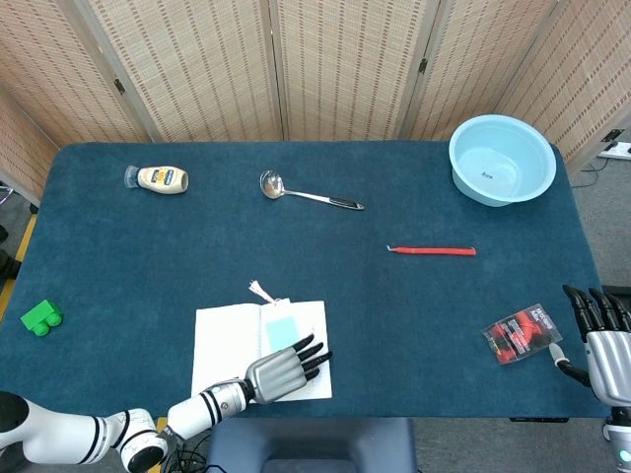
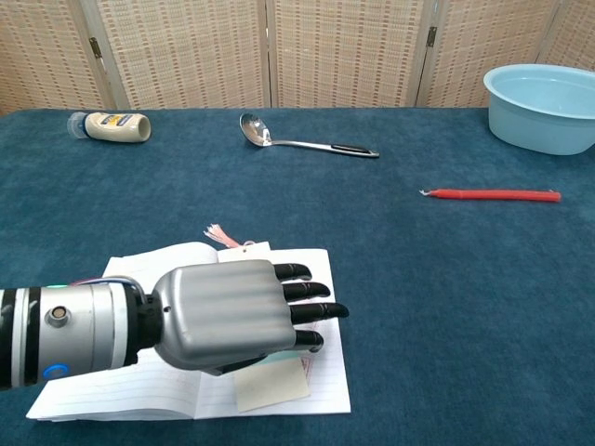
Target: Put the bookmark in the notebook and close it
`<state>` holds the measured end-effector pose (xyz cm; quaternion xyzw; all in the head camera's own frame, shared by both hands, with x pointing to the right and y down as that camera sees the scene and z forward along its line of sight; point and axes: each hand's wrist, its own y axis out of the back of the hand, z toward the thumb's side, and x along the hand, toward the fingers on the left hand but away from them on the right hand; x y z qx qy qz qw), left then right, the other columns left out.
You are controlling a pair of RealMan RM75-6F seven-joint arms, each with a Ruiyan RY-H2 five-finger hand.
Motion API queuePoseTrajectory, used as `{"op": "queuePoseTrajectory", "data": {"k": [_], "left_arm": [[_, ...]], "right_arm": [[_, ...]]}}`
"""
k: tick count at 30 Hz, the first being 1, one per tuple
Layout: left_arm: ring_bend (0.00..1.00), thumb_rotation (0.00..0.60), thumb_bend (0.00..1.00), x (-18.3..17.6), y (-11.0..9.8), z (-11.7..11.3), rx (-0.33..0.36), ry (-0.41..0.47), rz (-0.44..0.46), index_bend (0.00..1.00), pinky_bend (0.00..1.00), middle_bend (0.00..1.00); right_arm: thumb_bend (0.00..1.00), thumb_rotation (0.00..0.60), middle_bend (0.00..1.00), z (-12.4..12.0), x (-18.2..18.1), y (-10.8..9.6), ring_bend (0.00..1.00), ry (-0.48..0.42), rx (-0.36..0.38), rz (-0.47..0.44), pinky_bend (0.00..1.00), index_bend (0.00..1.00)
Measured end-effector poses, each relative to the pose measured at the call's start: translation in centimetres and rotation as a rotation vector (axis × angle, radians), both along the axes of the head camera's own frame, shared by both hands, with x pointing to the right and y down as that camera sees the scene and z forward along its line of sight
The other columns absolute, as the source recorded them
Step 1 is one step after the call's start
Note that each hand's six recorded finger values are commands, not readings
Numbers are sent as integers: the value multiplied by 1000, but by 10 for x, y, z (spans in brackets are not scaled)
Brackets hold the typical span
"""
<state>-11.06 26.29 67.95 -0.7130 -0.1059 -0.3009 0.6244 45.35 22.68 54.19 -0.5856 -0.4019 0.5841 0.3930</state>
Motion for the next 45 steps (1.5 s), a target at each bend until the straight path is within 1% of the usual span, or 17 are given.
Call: {"op": "queuePoseTrajectory", "data": {"k": [13,35,40,45], "left_arm": [[0,585,720,-8,1,-3,26,-25,9,283,125,0],[0,586,720,-22,7,-10,19,-72,9,290,125,0],[0,589,720,-22,9,-15,0,-63,3,275,125,0],[0,583,720,-19,3,-23,-9,-26,-27,271,125,0]], "right_arm": [[210,600,140,0,0,0,81,0,0,-1,114,81],[210,600,140,-1,-1,2,81,0,2,-3,113,81],[210,600,140,-3,-1,2,81,1,7,-2,114,81],[210,600,140,-3,-1,2,81,-1,9,-3,114,81]]}}
